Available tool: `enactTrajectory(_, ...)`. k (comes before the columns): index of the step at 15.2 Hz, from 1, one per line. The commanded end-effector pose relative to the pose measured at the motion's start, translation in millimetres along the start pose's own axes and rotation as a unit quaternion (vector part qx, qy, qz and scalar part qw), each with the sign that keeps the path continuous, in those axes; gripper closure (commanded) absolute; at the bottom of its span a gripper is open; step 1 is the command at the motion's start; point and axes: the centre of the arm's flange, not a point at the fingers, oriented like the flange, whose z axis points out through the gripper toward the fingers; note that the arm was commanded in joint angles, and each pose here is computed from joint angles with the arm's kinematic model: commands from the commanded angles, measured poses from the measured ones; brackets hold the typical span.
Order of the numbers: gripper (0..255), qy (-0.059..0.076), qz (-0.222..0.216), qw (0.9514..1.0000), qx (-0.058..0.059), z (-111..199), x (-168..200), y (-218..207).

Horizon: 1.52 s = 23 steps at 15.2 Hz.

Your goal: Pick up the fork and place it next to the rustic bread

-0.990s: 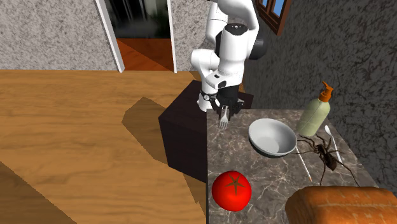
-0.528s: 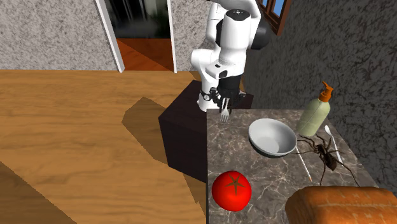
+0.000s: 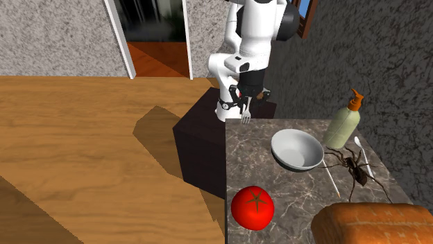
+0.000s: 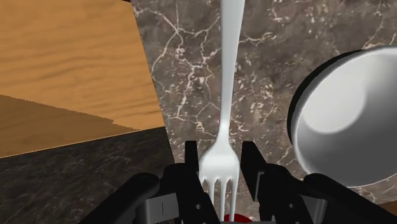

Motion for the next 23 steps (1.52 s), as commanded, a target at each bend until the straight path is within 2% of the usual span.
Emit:
enactTrajectory(1, 255, 0.000, 0.000, 1.0000, 0.000, -10.5, -0.2, -1.0)
enactTrajectory(6, 255, 0.000, 0.000, 1.0000, 0.000, -35.8, 1.7, -1.2)
enactTrajectory(21, 255, 0.000, 0.000, 1.0000, 0.000, -24.3, 159.1, -120.8)
enactTrajectory(23, 255, 0.000, 0.000, 1.0000, 0.000, -18.5, 165.4, -125.8)
